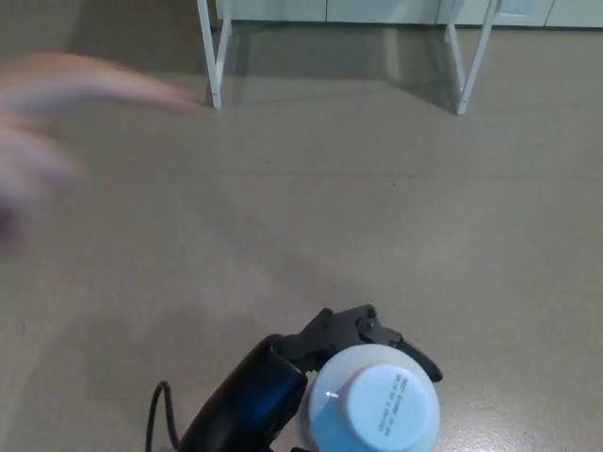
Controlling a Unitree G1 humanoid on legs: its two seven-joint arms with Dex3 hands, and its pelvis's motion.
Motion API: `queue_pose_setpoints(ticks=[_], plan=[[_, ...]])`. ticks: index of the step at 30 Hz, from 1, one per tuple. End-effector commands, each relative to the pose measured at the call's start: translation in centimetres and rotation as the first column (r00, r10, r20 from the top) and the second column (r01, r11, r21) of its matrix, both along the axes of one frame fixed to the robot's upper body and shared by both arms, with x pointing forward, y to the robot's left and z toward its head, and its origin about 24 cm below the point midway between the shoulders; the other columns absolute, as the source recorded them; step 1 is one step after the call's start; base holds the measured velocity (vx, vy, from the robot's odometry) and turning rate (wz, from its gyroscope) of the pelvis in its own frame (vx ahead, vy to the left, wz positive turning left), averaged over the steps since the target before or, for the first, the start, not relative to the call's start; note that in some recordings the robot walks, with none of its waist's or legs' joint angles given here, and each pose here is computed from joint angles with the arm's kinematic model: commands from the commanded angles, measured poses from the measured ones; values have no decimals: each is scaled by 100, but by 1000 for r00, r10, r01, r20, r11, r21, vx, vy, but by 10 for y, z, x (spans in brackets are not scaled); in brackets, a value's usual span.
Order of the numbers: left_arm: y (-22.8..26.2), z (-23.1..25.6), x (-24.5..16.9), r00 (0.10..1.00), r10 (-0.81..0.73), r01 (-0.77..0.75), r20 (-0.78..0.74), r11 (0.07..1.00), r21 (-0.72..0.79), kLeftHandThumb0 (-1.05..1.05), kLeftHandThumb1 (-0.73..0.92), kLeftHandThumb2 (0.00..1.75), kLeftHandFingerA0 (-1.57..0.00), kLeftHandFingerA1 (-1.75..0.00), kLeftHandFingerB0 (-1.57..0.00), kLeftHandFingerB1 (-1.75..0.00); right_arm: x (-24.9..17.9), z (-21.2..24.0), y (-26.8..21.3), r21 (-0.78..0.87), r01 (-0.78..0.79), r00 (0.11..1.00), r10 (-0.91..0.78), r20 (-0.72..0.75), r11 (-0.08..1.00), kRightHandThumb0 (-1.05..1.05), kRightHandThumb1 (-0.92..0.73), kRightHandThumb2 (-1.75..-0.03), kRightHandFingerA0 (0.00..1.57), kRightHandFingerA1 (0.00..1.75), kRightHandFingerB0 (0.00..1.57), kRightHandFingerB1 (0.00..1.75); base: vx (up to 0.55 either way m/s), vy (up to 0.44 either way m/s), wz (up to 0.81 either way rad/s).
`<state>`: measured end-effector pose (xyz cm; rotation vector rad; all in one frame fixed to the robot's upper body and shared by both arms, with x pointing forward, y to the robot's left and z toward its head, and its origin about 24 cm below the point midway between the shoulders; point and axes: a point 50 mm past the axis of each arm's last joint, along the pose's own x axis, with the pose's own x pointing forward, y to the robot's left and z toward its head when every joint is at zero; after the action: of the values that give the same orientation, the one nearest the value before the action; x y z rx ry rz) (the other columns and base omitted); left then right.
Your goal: The robot picks up a bottle from a person using its left hand and walk towards the table in frontand put the bottle on the table.
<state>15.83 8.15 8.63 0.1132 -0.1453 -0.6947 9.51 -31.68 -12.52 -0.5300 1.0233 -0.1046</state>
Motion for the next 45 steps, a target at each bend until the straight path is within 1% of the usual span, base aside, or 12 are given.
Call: queue_pose_setpoints(ticks=[1,7,15,19,21,25,29,33,38,43,44,45], plan=[[3,2,-1,997,43,-43,58,999,-1,-14,71,81,-109,-114,-81,-102,-2,3,-8,-36,-46,998,45,-33,998,-30,-65,-58,72,47,61,42,342,71,-3],[3,3,0,997,53,-53,62,999,4,-16,74,76,-109,-115,-80,-101,2,5,-9,-28,-33,999,32,-20,999,-28,-64,-58,71,48,60,43,277,51,15],[6,1,0,994,93,-93,50,996,-5,-15,73,79,-109,-115,-79,-105,7,6,-9,-31,-44,999,43,-22,999,-29,-64,-58,70,48,59,42,114,220,-19],[6,-1,0,994,94,-94,50,996,-1,-13,72,81,-107,-121,-79,-106,8,7,-11,-31,-52,998,51,-27,998,-30,-65,-58,69,47,58,42,236,250,-8],[5,-1,0,995,95,-95,35,995,-9,-17,73,76,-100,-130,-79,-109,9,7,-11,-33,-53,998,52,-30,998,-28,-65,-58,69,47,58,42,198,62,3],[6,0,2,994,100,-100,42,995,-10,-17,71,82,-95,-137,-78,-113,9,7,-11,-41,-63,997,61,-37,997,-31,-65,-58,71,47,59,41,213,-67,10],[6,0,3,995,98,-97,29,995,-23,-17,71,80,-94,-132,-81,-104,8,6,-11,-44,-70,997,68,-45,997,-30,-65,-58,70,46,58,41,234,-209,14],[6,0,4,994,97,-96,47,995,-13,-17,71,80,-93,-133,-81,-103,8,6,-10,-48,-78,996,75,-55,996,-31,-65,-58,71,47,58,41,360,-344,16],[5,1,3,995,94,-93,38,996,-13,-17,71,81,-99,-136,-79,-108,7,4,-8,-57,-105,992,101,-74,993,-30,-67,-59,68,45,57,40,309,-188,2],[5,2,4,995,86,-85,47,996,-7,-17,72,81,-99,-136,-79,-107,8,5,-8,-56,-111,991,106,-76,992,-30,-68,-59,68,46,57,41,342,-5,-21],[5,2,5,996,76,-75,52,997,-13,-18,74,80,-96,-139,-76,-113,9,5,-9,-56,-107,992,103,-74,993,-30,-67,-59,68,45,57,41,367,120,-13],[5,2,5,996,79,-79,47,997,-21,-17,73,81,-99,-137,-77,-113,10,5,-8,-57,-110,992,105,-72,992,-30,-67,-59,69,46,57,41,359,150,-28]])
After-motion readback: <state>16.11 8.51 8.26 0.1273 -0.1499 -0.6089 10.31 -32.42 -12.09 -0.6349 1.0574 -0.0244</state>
